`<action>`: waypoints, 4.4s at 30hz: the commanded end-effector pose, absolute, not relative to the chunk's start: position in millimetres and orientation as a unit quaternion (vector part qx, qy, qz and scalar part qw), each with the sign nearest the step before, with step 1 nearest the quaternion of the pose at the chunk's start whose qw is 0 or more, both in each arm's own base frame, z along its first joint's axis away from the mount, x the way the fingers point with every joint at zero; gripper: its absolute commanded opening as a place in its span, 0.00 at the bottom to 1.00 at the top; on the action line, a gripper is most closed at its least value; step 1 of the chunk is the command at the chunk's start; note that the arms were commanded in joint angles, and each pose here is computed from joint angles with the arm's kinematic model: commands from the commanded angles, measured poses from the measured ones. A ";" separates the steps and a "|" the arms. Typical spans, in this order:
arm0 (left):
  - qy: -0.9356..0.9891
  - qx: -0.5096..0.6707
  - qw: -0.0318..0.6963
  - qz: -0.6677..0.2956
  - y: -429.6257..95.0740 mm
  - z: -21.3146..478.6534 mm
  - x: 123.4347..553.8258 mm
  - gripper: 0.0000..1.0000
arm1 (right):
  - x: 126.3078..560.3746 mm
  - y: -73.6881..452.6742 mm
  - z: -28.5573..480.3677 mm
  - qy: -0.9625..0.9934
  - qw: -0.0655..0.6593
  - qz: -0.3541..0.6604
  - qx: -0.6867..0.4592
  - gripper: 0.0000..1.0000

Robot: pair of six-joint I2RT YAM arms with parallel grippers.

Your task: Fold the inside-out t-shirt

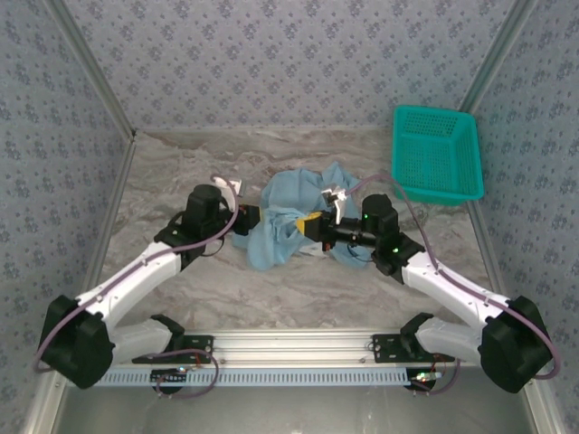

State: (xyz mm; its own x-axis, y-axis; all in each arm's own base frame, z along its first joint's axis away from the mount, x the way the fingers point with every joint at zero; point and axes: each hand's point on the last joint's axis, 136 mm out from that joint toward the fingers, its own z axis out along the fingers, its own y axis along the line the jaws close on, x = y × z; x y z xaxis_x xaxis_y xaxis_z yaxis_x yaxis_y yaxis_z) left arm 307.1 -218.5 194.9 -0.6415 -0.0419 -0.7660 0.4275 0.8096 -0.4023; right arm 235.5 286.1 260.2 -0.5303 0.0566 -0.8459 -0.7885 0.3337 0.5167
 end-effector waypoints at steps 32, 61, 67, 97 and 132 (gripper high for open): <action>0.847 0.190 0.486 -0.099 -301.4 176.5 274.3 0.73 | 286.6 263.6 256.6 0.766 0.368 0.526 -0.031 0.00; 0.629 0.453 0.335 -0.536 -314.3 271.0 160.4 0.00 | 245.4 220.3 248.9 0.843 0.238 0.450 -0.173 0.00; 0.731 0.335 0.386 -0.453 -280.1 237.8 238.9 0.00 | 211.0 226.5 268.8 0.805 0.193 0.532 -0.175 0.00; 0.760 0.279 0.489 -0.325 -317.0 260.8 247.0 0.69 | 291.2 259.5 282.1 0.744 0.237 0.624 -0.029 0.00; 0.735 0.213 0.506 -0.397 -319.5 282.6 263.5 0.00 | 290.6 218.7 258.9 0.827 0.343 0.439 -0.073 0.32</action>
